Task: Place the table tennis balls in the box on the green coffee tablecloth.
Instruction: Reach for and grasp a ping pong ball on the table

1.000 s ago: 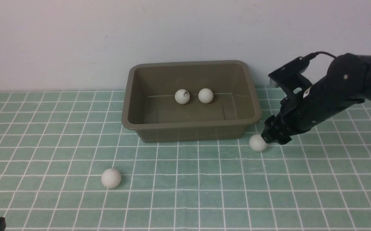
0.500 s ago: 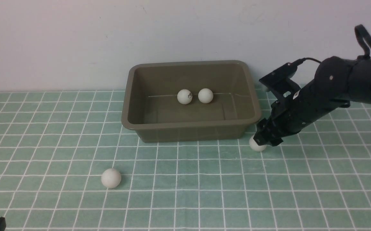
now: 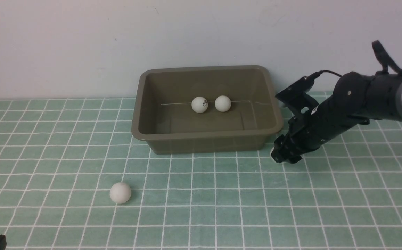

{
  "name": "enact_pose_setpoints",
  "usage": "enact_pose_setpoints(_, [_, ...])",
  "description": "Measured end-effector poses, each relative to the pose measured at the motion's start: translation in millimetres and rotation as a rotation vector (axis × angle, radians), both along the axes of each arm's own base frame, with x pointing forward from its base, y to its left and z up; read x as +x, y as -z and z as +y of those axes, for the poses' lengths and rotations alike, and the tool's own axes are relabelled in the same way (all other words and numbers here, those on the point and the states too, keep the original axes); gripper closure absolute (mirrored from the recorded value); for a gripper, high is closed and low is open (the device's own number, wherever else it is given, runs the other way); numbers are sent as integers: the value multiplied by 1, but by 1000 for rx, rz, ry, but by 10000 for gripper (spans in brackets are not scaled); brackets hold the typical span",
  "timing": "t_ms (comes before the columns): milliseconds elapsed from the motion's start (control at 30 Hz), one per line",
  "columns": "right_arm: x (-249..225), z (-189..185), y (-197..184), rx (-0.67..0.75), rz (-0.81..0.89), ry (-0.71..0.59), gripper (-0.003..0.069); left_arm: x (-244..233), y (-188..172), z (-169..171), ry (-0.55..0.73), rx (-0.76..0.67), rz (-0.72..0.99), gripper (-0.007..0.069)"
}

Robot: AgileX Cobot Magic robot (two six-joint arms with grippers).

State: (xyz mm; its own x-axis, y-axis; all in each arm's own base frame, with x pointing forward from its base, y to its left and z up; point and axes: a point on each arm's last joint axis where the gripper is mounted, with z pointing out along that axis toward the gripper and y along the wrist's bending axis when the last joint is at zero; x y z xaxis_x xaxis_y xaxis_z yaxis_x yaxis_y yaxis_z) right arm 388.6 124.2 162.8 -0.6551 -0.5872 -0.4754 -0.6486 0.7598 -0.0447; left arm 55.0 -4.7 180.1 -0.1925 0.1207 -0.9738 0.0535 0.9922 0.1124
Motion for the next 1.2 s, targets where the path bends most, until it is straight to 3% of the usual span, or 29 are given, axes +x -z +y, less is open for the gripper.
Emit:
enact_pose_setpoints(567, [9,4,21,3,50,5,284,0,0,0,0,0,0,629])
enact_pose_setpoints(967, [15,10,-3,12,167,-36,293,0,0,0,0,0,0,629])
enact_pose_setpoints(1200, [-1,-6,-2,-165,371,3,293,0,0,0,0,0,0,629])
